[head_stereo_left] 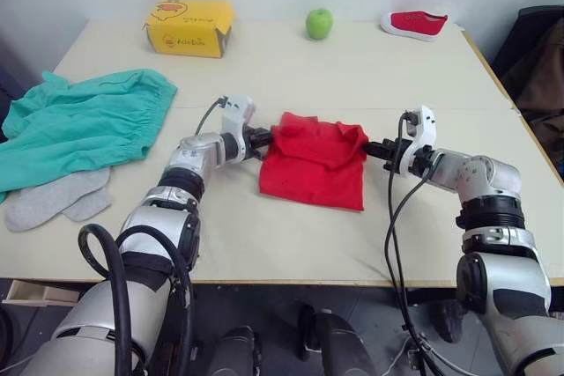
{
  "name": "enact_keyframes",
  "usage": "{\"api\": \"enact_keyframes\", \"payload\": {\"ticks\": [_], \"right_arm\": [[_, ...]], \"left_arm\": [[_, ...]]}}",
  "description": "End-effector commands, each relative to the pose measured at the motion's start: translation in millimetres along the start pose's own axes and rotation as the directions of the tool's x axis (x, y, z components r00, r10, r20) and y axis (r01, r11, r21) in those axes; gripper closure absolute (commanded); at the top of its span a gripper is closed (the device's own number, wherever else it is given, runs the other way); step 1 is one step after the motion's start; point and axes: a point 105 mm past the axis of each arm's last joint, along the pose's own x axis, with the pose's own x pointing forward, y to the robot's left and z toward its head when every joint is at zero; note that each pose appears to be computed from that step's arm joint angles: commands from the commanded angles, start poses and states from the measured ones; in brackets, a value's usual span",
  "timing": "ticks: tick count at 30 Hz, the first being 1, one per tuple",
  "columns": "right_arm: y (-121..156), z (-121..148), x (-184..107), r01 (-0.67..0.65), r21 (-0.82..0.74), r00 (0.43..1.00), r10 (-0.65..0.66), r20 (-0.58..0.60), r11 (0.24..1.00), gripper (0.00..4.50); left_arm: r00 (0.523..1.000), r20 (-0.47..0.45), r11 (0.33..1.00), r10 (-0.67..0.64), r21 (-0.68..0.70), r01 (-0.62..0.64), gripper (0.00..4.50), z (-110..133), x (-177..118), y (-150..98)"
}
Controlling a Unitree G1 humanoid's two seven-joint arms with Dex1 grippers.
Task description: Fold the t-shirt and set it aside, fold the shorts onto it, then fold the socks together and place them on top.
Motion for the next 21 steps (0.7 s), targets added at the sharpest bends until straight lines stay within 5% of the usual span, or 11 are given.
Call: {"api": "enact_keyframes", "payload": {"ticks": [1, 6, 8, 15, 21], "right_arm": [[6, 20, -21, 0.004, -0.145, 0.999, 0.003, 0.049, 0.989, 2.43], [22, 24, -53, -0.02, -0.516, 0.998, 0.049, 0.043, 0.857, 0.67], [35, 19, -66, -0.076, -0.634, 0.994, 0.107, 0.011, 0.769, 0.02], [65, -28, -77, -0.247, -0.829, 0.967, 0.183, -0.177, 0.502, 0.02], [73, -52, -63, -0.271, -0.916, 0.958, 0.174, -0.227, 0.295, 0.02]], "left_arm": [[0.999, 0.042, 1.0, -0.01, 0.019, 0.009, 2.24, 21, -15, 11], [0.993, 0.017, 0.974, -0.12, 0.197, 0.114, 0.61, 35, -50, 18], [0.971, -0.047, 0.901, -0.232, 0.366, 0.233, 0.01, 32, -74, 7], [0.895, -0.273, 0.67, -0.352, 0.595, 0.445, 0.01, -15, -106, -38], [0.9, -0.264, 0.614, -0.346, 0.662, 0.43, 0.01, -23, -85, -50]]}}
